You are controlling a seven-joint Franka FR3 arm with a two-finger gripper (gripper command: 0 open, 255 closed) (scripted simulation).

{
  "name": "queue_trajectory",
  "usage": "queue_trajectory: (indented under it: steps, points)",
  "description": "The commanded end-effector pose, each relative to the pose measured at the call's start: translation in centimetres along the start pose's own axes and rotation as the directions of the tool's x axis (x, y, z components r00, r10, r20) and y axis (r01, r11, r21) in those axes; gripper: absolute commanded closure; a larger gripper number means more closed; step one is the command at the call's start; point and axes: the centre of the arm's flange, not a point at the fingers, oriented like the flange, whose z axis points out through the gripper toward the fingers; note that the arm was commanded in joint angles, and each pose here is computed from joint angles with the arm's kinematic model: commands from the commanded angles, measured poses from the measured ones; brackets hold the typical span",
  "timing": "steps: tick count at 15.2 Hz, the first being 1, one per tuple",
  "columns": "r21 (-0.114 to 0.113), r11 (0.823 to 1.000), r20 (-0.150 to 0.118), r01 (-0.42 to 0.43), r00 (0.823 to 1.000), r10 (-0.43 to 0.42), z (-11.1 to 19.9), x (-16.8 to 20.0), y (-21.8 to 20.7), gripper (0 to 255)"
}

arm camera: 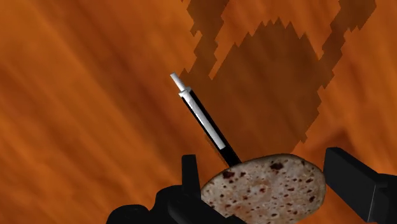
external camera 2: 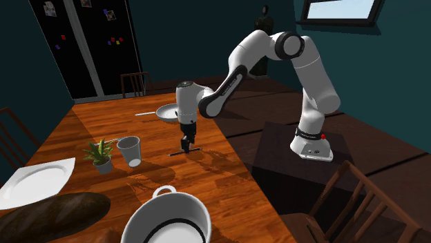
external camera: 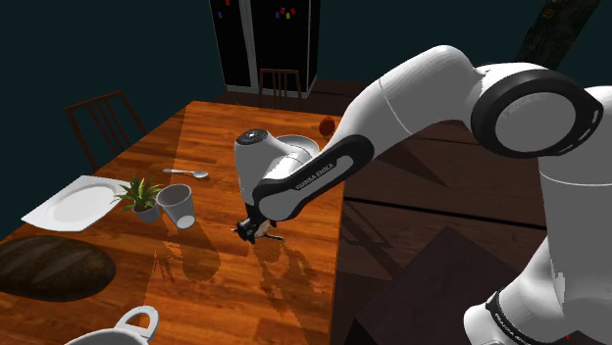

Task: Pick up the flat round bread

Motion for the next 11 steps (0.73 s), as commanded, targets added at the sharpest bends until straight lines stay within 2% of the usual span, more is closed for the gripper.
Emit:
queue_trajectory:
  steps: [1,9,11]
  points:
    - [0.0,1.0,0.0,0.0,1.0,0.0,-1.0,0.1,-0.1,255]
    - [0.0,1.0,0.0,0.0,1.0,0.0,-5.2,0.2,-0.1,255]
    - [0.0,1.0,0.0,0.0,1.0,0.0,-5.3,0.2,-0.1,255]
